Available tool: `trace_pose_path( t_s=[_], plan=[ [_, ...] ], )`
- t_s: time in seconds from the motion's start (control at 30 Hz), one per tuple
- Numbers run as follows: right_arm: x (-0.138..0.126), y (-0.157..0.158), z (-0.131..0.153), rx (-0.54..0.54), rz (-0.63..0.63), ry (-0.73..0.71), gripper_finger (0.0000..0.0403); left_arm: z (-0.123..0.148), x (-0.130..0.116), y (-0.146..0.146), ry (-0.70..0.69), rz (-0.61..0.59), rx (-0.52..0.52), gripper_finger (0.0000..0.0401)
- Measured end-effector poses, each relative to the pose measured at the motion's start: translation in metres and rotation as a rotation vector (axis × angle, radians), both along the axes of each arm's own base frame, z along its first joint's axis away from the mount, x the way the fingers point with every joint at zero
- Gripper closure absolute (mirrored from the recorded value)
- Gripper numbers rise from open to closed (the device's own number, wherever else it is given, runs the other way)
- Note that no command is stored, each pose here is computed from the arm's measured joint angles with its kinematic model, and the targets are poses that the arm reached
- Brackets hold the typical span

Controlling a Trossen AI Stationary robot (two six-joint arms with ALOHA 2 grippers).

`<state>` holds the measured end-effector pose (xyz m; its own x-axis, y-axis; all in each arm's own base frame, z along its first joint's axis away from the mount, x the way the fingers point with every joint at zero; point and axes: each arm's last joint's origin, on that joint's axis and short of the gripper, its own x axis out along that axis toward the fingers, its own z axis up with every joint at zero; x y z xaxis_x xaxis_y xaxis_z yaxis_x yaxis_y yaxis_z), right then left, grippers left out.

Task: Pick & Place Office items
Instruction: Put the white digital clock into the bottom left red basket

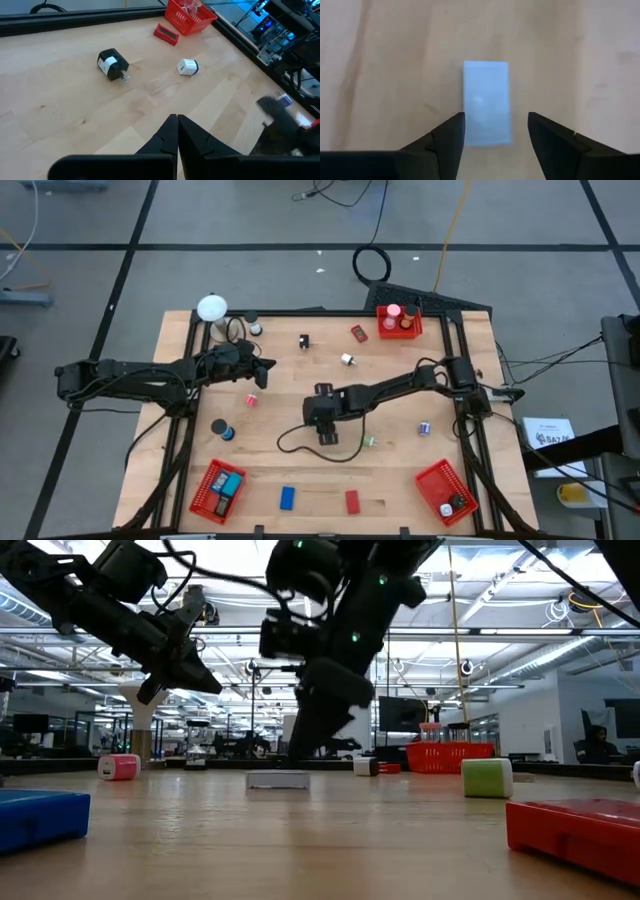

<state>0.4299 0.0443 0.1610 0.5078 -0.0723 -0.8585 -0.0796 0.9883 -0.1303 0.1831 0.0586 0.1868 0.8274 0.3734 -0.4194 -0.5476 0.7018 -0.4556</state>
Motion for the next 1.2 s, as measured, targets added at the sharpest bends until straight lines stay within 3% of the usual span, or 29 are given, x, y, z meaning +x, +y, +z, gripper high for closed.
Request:
trace_pose_path(
  t_s=[0.27, 0.37, 0.47, 0.6, 0.73, 0.97, 1.2],
  plan=[
    [-0.015, -0.002, 0.06, 0.028, -0.066, -0.129, 0.0195, 0.0, 0.0, -0.001, -0.002, -0.027, -0.012, 0.0374],
    [-0.026, -0.004, 0.082, 0.06, -0.118, -0.165, 0.022, 0.0, 0.0, -0.001, -0.004, -0.041, -0.017, 0.0377],
    [-0.042, -0.008, 0.095, 0.006, -0.157, -0.195, 0.0262, 0.0, 0.001, -0.002, 0.003, -0.053, 0.004, 0.0388],
    [-0.071, -0.032, 0.084, -0.039, -0.196, -0.202, 0.0336, 0.001, 0.001, -0.002, 0.019, -0.085, 0.074, 0.0398],
    [-0.108, -0.063, 0.068, -0.006, -0.279, -0.285, 0.0395, 0.004, 0.003, -0.004, -0.021, -0.04, 0.058, 0.0385],
    [-0.17, -0.088, 0.04, 0.139, -0.506, -0.582, 0.039, 0.007, 0.008, -0.02, -0.067, -0.11, 0.046, 0.0398],
    [-0.217, -0.083, 0.031, 0.252, -0.567, -0.779, 0.0398, 0.003, 0.014, -0.048, -0.05, -0.218, -0.056, 0.0398]
  ],
)
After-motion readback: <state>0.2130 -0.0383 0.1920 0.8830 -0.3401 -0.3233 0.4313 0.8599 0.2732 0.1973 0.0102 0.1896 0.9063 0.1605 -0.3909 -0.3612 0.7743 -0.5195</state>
